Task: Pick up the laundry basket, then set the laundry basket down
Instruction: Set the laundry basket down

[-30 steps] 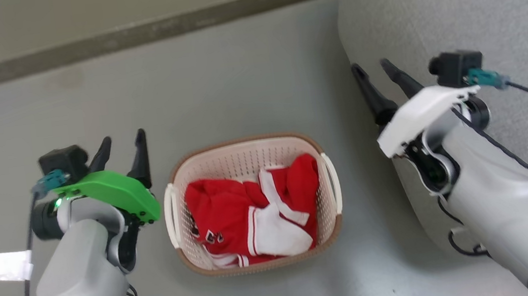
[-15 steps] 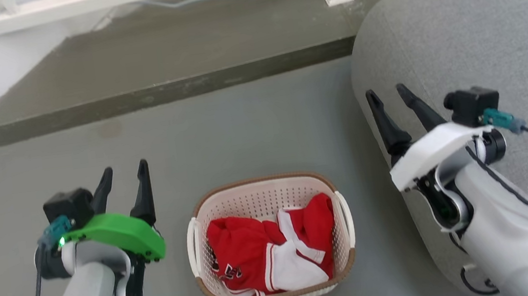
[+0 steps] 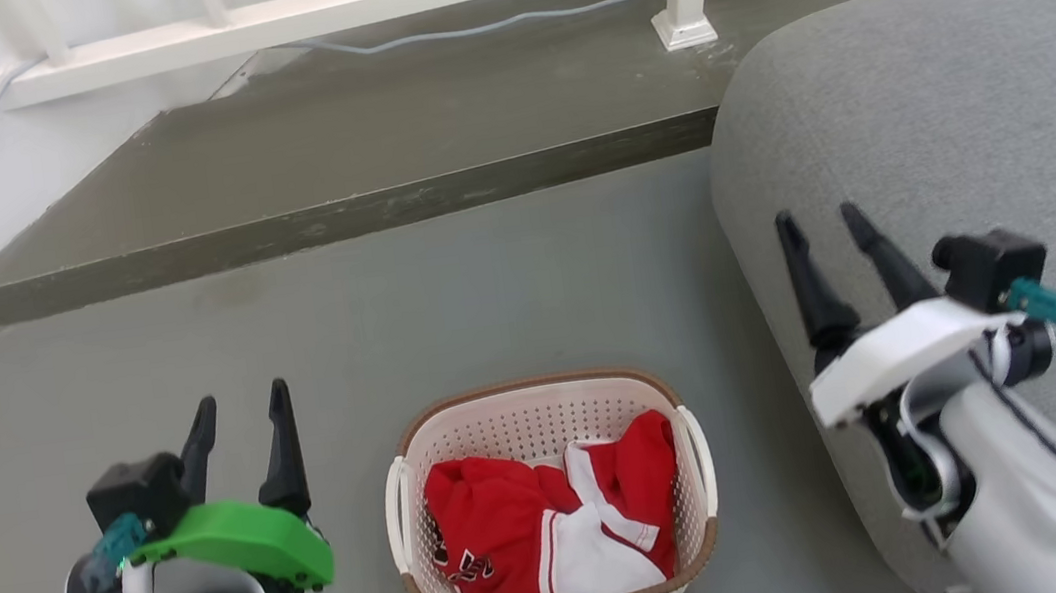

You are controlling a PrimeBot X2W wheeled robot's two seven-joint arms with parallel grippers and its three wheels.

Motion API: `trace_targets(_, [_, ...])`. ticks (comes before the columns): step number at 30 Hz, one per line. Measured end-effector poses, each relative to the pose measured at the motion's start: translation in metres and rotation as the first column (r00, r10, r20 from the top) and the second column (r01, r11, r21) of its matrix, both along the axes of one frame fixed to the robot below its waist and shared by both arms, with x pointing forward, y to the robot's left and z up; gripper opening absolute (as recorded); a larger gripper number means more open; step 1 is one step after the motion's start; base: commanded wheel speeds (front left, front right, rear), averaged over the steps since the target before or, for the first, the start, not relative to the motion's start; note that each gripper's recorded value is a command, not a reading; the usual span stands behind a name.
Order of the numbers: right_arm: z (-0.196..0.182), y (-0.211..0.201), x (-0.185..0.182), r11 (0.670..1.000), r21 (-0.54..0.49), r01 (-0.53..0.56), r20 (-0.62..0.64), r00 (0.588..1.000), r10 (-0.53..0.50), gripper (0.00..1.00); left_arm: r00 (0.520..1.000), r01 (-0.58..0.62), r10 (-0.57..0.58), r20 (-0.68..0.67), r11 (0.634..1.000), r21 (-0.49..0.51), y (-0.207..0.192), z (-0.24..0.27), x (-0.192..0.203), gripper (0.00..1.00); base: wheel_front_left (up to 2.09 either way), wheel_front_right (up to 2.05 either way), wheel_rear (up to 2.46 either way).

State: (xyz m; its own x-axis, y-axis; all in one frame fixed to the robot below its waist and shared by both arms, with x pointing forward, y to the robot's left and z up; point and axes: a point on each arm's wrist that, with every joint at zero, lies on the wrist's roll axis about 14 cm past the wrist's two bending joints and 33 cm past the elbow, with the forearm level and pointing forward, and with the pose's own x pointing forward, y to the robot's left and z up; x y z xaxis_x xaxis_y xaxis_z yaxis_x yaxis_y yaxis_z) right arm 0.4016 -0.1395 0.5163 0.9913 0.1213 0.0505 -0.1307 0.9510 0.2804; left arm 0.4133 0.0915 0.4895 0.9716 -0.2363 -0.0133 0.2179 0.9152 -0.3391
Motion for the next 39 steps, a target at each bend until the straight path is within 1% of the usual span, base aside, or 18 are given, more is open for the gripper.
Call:
trace_targets(6, [-0.009, 0.003, -0.016, 1.000, -0.001, 0.001, -0.017, 1.000, -0.001, 1.00, 1.000, -0.006, 0.006, 0.018, 1.000, -0.003, -0.001, 0.004, -0.007, 1.00, 0.00, 0.00, 0.00])
trace_targets(11, [-0.002, 0.001, -0.016, 1.000, -0.023, 0.006, 0.013, 1.000, -0.005, 1.00, 0.999, -0.019, 0.019, 0.031, 1.000, -0.006, 0.002, 0.007, -0.010, 1.00, 0.00, 0.00, 0.00])
trace_targets(39, [-0.014, -0.009, -0.032, 0.997, -0.063, 0.042, -0.008, 0.999, -0.043, 1.00, 0.998, -0.059, 0.059, 0.017, 0.998, -0.024, 0.011, 0.000, -0.027, 1.00, 0.00, 0.00, 0.00])
